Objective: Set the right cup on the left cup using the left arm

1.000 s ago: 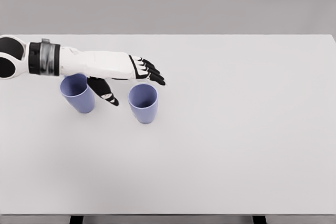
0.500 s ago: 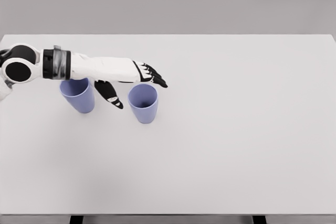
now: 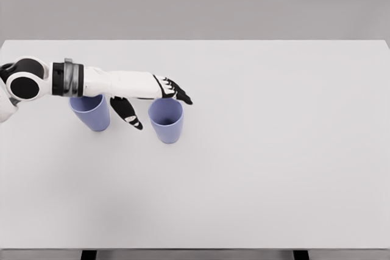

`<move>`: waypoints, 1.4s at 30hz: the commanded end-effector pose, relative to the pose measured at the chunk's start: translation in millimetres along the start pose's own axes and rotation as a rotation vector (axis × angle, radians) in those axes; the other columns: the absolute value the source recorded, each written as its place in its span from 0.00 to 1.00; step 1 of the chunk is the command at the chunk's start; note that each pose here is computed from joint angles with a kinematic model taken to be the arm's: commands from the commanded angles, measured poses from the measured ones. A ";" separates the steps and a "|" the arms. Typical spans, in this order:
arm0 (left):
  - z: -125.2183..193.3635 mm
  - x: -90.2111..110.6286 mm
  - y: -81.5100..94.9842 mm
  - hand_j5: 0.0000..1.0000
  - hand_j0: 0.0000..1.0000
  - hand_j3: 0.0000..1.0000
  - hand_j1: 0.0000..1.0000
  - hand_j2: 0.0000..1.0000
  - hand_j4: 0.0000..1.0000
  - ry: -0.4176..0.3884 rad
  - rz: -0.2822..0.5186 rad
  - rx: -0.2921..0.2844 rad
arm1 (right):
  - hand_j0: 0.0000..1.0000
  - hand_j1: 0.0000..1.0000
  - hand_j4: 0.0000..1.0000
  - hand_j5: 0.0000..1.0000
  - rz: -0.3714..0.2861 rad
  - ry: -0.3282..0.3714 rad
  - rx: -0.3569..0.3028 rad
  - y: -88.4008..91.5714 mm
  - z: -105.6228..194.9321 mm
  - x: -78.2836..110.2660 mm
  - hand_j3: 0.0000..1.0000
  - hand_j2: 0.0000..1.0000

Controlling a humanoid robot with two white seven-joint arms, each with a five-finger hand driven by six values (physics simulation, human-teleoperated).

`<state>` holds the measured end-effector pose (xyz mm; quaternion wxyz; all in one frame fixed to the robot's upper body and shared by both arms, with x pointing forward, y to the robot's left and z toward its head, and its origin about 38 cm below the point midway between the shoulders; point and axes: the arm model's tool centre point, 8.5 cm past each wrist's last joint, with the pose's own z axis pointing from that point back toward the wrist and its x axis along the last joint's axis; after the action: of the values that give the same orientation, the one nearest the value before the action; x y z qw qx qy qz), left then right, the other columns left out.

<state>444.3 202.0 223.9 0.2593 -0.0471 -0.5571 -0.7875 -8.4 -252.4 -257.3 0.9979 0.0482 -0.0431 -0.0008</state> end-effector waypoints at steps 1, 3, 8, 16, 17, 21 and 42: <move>-2.2 -4.8 0.8 1.00 1.00 1.00 1.00 1.00 1.00 0.010 0.010 0.006 | 1.00 1.00 1.00 1.00 0.001 0.001 0.001 0.1 0.0 -0.2 1.00 1.00; -5.6 -5.5 -2.0 1.00 1.00 1.00 1.00 1.00 1.00 0.014 -0.004 -0.002 | 1.00 1.00 1.00 1.00 0.000 0.000 0.000 0.0 0.0 -0.2 1.00 1.00; -12.4 -2.9 -2.1 1.00 1.00 1.00 1.00 1.00 1.00 0.000 -0.010 -0.009 | 1.00 1.00 1.00 1.00 0.000 0.000 0.000 0.0 0.0 -0.2 1.00 1.00; -16.1 -4.3 -7.0 1.00 1.00 1.00 1.00 1.00 1.00 0.006 -0.020 -0.025 | 1.00 1.00 1.00 1.00 0.000 0.000 0.000 0.0 0.0 -0.2 1.00 1.00; -16.8 -4.6 -10.8 1.00 1.00 1.00 1.00 1.00 1.00 0.004 -0.012 -0.027 | 1.00 1.00 1.00 1.00 0.000 0.000 -0.001 -0.1 0.0 -0.2 1.00 1.00; -17.1 -4.6 -12.0 0.83 0.83 0.83 0.83 0.83 0.83 0.002 -0.007 -0.024 | 1.00 1.00 1.00 1.00 0.000 0.000 0.000 0.0 0.0 -0.2 1.00 1.00; 80.1 32.2 47.9 0.60 0.60 0.60 0.60 0.60 0.60 0.041 -0.088 0.094 | 1.00 1.00 1.00 1.00 0.000 0.000 0.000 0.0 0.0 -0.2 1.00 1.00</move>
<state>430.5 238.3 305.0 0.2263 0.0077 -0.5874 -0.7770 -8.6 -252.4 -257.3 0.9979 0.0481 -0.0429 -0.0011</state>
